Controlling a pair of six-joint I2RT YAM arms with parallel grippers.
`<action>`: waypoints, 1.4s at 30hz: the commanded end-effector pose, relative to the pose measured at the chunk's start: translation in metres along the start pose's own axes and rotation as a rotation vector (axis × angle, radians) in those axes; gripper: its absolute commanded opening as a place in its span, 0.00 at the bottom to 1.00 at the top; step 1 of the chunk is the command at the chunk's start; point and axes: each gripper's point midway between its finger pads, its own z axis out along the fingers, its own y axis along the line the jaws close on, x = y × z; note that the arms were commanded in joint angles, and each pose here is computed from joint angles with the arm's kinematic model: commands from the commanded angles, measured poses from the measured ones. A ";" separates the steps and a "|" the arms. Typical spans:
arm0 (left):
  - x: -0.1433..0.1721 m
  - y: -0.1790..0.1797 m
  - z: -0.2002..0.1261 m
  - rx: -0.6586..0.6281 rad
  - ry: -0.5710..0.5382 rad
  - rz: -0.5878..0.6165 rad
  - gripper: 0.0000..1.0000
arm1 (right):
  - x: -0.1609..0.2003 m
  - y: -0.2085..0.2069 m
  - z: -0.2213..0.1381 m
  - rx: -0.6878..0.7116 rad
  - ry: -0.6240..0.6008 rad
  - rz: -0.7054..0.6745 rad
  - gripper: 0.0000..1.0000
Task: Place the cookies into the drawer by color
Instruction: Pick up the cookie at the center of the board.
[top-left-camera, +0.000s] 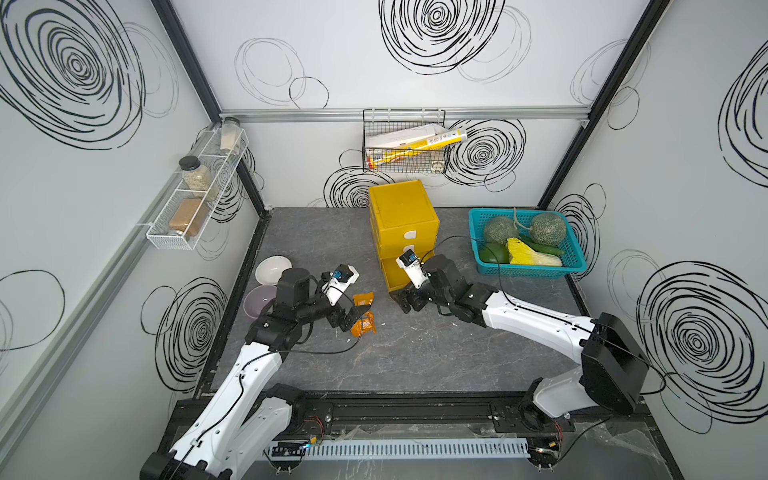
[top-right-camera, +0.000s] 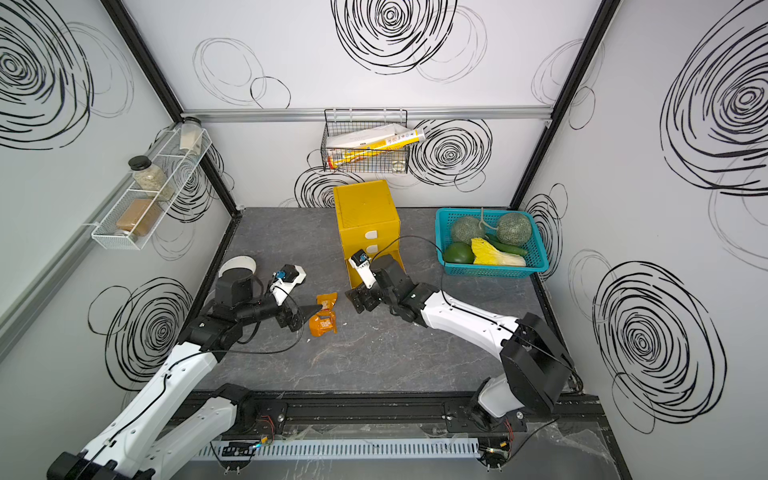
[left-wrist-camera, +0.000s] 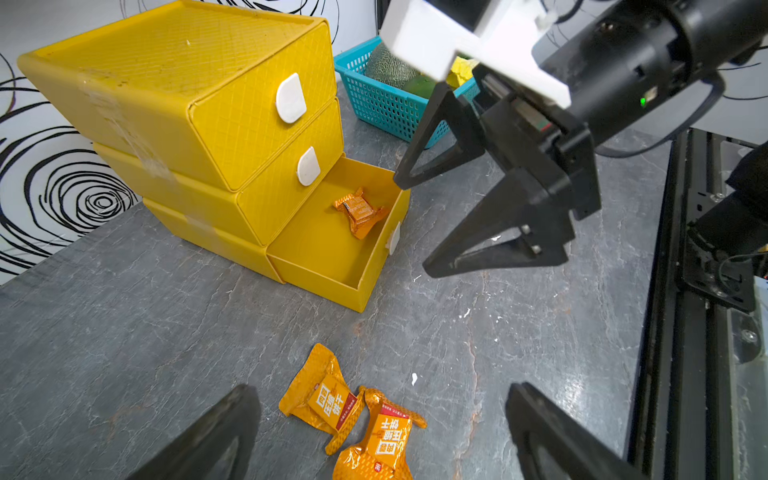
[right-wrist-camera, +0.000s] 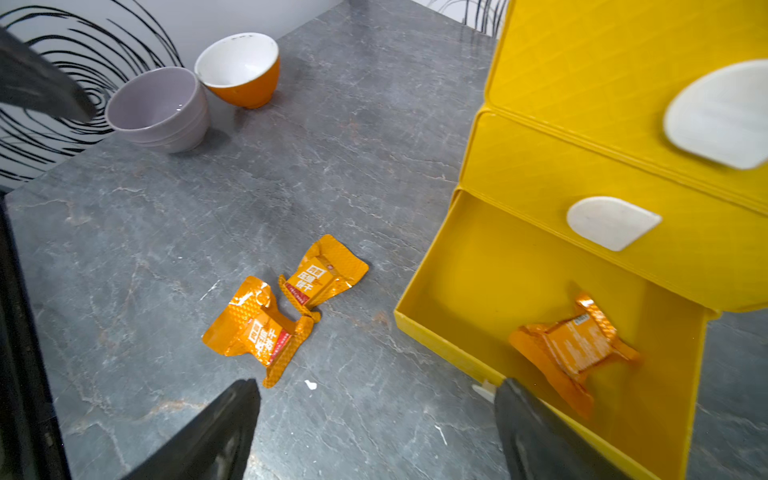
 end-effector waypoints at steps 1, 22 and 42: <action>-0.010 0.004 -0.004 -0.013 -0.023 0.021 0.99 | 0.005 0.024 0.014 -0.091 0.007 -0.039 0.91; -0.016 -0.010 -0.004 0.049 -0.028 0.029 0.99 | 0.048 0.101 0.099 -0.297 0.181 -0.191 0.79; -0.015 -0.010 -0.002 0.054 -0.030 0.029 0.99 | 0.077 0.112 0.126 -0.357 0.276 -0.197 0.68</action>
